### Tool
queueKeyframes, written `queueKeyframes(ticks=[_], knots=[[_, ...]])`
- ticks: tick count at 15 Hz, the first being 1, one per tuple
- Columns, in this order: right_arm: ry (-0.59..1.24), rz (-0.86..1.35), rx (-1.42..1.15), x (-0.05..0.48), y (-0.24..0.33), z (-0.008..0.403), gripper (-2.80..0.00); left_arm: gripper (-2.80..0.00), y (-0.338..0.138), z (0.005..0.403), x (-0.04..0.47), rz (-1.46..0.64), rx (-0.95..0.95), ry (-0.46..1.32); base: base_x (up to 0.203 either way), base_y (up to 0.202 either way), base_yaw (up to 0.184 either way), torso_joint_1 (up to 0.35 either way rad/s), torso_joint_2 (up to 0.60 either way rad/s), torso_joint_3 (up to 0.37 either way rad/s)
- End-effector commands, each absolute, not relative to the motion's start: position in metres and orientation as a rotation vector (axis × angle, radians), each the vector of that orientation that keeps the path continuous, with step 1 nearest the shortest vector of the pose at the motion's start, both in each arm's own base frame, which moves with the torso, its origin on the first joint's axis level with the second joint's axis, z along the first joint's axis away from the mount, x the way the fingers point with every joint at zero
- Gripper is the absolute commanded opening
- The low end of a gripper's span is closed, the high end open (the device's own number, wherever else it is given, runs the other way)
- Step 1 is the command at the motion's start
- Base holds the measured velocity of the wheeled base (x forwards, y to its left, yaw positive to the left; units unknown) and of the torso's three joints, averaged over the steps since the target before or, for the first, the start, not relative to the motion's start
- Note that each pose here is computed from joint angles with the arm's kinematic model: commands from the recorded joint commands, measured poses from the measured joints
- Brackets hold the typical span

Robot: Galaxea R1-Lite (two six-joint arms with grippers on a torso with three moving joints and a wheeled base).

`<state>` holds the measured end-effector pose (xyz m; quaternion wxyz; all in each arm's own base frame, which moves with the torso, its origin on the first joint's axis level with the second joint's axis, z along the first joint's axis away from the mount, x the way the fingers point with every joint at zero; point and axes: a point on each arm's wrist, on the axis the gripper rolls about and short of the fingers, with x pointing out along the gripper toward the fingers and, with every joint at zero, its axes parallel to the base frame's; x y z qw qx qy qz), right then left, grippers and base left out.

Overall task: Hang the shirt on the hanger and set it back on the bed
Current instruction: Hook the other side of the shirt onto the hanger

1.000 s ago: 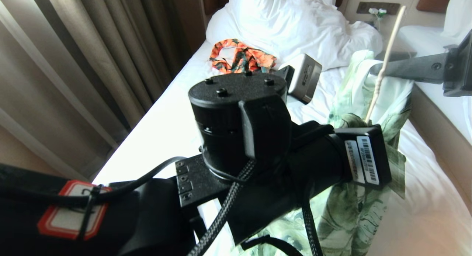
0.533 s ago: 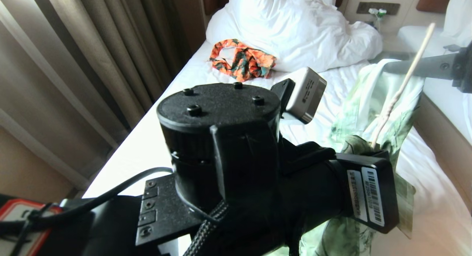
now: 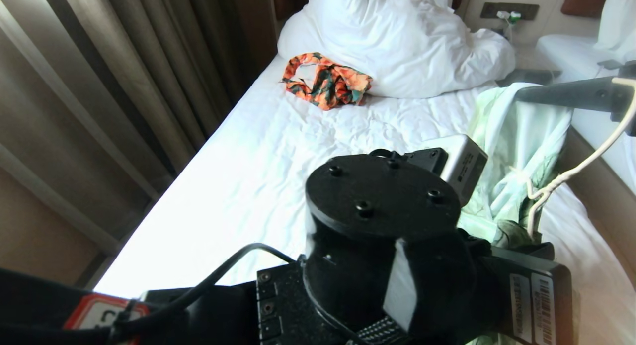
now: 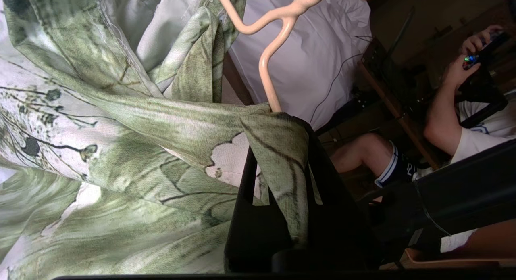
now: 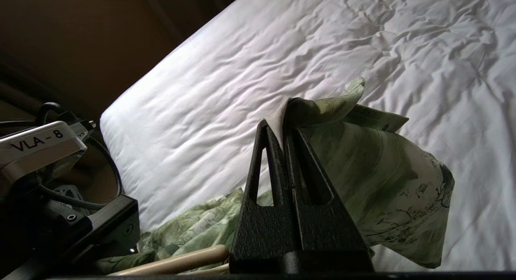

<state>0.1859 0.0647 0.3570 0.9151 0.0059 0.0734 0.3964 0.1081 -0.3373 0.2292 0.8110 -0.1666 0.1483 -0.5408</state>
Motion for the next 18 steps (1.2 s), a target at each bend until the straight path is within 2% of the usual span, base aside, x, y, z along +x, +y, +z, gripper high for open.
queueKeyframes(ticks=[1,8,13,17,18], knots=[[0.164,0.849,0.012,0.182,0.065,0.356,-2.80,-2.80,-0.348,0.220,0.111,-1.150,-0.343,0.342,0.000,0.000,0.000,0.000,0.00,0.000],[0.169,0.844,0.004,0.164,0.056,0.358,-2.80,-2.80,-0.324,0.254,0.133,-1.148,-0.456,0.260,0.000,0.000,0.000,0.000,0.00,0.000],[0.164,0.907,-0.002,0.159,0.066,0.359,-2.80,-2.80,-0.323,0.247,0.134,-1.160,-0.443,0.285,0.000,0.000,0.000,0.000,0.00,0.000],[0.208,0.926,0.001,0.152,0.067,0.349,-2.80,-2.80,-0.318,0.261,0.136,-1.160,-0.469,0.245,0.000,0.000,0.000,0.000,0.00,0.000],[0.202,0.926,0.001,0.152,0.067,0.350,0.00,-2.80,-0.319,0.265,0.136,-1.166,-0.477,0.234,0.000,0.000,0.000,0.000,0.00,0.000]])
